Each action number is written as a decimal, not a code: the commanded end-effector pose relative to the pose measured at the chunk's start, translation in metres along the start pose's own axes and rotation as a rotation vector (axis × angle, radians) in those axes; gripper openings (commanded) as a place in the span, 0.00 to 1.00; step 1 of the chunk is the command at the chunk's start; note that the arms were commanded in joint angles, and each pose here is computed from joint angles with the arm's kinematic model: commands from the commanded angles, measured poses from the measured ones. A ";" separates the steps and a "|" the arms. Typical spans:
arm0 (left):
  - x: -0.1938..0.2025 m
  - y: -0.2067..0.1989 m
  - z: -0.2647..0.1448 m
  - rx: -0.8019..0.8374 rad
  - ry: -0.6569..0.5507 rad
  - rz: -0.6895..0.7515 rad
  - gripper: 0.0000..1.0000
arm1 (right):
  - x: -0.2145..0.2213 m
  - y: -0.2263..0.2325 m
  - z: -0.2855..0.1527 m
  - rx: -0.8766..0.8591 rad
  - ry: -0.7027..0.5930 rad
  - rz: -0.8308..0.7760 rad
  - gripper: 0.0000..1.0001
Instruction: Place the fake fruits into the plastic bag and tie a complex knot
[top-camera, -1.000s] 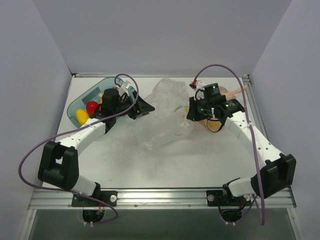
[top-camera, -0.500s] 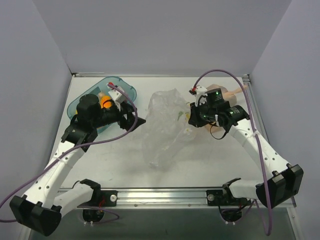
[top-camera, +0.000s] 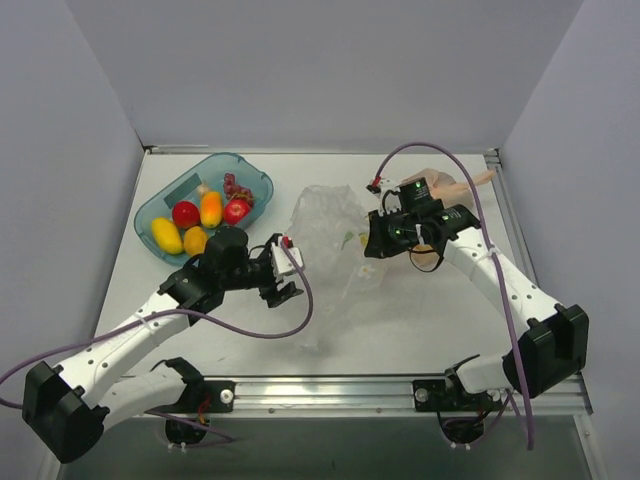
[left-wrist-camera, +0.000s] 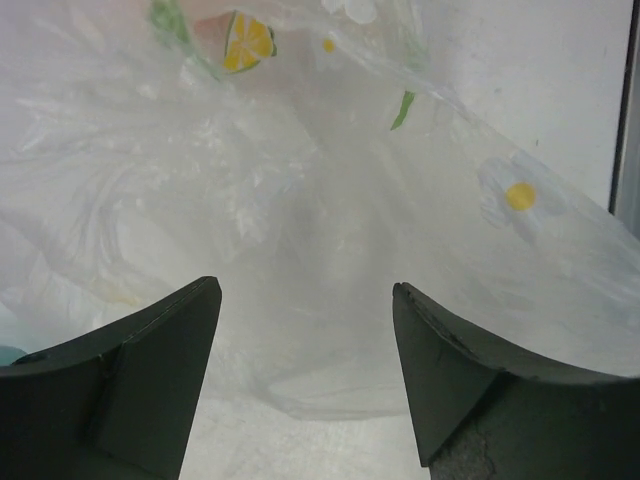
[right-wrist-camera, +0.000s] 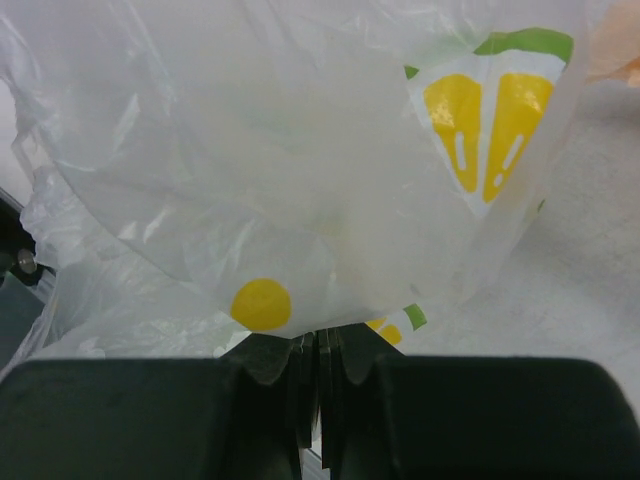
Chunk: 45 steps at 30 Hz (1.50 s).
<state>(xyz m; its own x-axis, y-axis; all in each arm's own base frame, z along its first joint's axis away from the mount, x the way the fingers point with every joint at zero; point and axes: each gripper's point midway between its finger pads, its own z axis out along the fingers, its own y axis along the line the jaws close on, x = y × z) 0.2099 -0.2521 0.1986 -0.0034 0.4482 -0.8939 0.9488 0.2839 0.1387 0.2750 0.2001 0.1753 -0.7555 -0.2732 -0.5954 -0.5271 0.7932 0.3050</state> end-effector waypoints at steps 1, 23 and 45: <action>-0.042 0.014 0.001 -0.076 -0.147 0.392 0.81 | -0.012 0.019 -0.003 -0.083 -0.010 0.017 0.00; -0.142 0.079 -0.045 -0.346 -0.404 0.254 0.00 | 0.020 -0.004 0.005 0.011 0.118 -0.149 0.00; -0.150 0.174 -0.093 -0.434 -0.484 -0.424 0.94 | 0.006 -0.005 -0.011 0.023 0.129 -0.141 0.00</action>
<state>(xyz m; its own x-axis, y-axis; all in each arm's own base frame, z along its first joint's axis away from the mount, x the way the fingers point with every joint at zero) 0.3542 -0.2139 0.3613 -0.1107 -0.0996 -0.9888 0.7144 0.6838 -0.1488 0.2677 0.1940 0.1715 -0.6695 -0.4908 -0.5576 -0.6729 0.7187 0.1752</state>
